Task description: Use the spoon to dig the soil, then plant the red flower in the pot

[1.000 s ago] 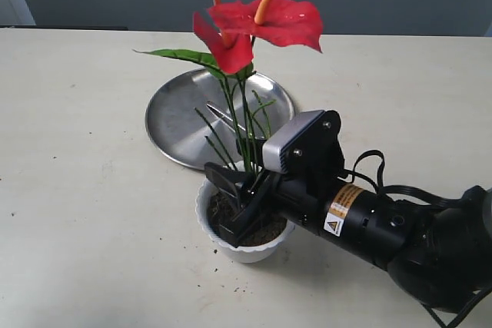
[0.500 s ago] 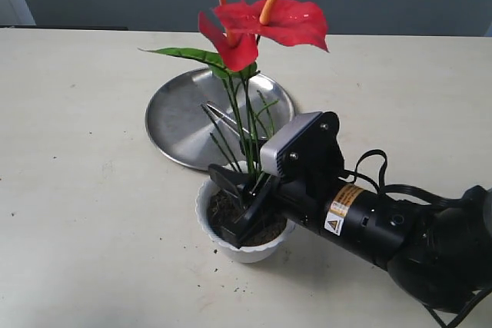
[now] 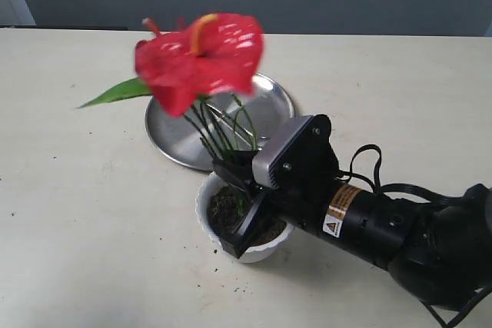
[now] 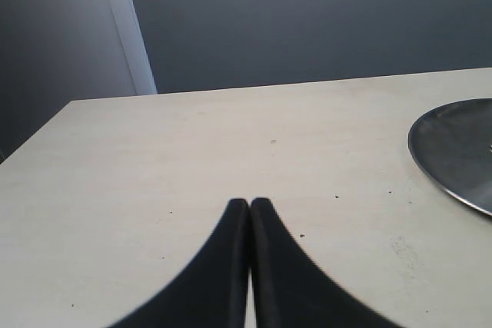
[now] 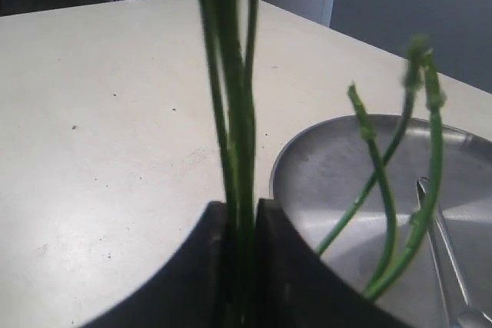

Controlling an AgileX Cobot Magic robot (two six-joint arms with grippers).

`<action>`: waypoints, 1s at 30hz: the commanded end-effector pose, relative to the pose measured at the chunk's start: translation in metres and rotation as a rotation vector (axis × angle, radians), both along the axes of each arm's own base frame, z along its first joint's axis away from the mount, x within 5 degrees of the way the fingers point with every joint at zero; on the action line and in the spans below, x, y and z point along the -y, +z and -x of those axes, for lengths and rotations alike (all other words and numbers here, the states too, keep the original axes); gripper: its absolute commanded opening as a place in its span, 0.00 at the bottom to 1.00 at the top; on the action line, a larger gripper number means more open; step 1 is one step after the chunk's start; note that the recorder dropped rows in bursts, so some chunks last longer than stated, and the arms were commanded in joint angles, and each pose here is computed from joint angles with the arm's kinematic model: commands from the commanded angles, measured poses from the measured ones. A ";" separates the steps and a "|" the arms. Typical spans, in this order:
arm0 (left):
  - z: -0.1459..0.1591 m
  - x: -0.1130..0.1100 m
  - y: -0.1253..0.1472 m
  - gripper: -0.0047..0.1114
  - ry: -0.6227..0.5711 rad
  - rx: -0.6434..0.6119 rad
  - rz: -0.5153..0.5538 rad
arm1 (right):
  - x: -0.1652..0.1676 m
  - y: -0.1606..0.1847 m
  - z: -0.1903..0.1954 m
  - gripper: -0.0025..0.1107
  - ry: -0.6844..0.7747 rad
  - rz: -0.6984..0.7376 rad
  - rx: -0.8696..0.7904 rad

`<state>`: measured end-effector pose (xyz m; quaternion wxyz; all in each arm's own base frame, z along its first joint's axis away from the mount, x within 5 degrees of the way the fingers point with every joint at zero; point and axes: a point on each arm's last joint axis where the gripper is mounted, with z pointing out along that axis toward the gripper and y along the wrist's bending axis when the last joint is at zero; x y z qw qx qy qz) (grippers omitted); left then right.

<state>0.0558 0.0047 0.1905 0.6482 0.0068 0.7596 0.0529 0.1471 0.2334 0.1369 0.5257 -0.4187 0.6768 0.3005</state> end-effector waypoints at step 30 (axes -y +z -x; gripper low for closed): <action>0.000 0.001 0.002 0.04 -0.008 0.011 0.009 | 0.007 -0.010 0.004 0.02 0.013 0.129 0.002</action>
